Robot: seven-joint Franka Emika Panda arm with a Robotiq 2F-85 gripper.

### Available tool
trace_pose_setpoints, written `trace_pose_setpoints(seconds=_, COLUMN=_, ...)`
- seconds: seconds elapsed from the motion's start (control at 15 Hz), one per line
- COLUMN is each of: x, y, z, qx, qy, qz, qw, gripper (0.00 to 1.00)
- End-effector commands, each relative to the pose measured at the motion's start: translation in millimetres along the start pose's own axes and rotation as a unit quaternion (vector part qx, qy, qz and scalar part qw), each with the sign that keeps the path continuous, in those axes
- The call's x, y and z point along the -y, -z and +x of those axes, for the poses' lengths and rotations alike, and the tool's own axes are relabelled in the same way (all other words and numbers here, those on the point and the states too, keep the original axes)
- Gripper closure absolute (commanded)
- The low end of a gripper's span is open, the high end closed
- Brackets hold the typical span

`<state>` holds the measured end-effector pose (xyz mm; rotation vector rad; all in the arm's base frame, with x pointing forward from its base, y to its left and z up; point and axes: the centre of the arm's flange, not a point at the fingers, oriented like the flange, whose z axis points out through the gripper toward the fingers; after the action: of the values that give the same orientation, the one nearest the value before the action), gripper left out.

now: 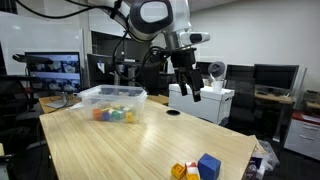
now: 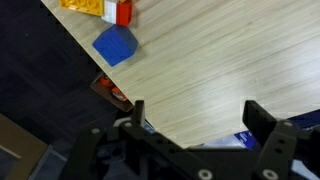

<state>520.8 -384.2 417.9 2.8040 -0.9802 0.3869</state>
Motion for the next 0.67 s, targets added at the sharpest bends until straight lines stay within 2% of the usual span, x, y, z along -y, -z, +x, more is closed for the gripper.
trace_pose_setpoints(seconds=0.0, x=4, y=1, z=0, qx=-0.001, qy=0.003, qz=0.002, qw=1.0000, gripper=0.00)
trace_pose_setpoints(seconds=0.27, x=11, y=-1, z=0, qx=-0.002, qy=0.006, qz=0.007, qw=1.0000, gripper=0.00)
trace_pose_setpoints(seconds=0.6, x=-16, y=-22, z=19, qx=0.002, qy=-0.022, qz=-0.012, qw=0.9997, gripper=0.00)
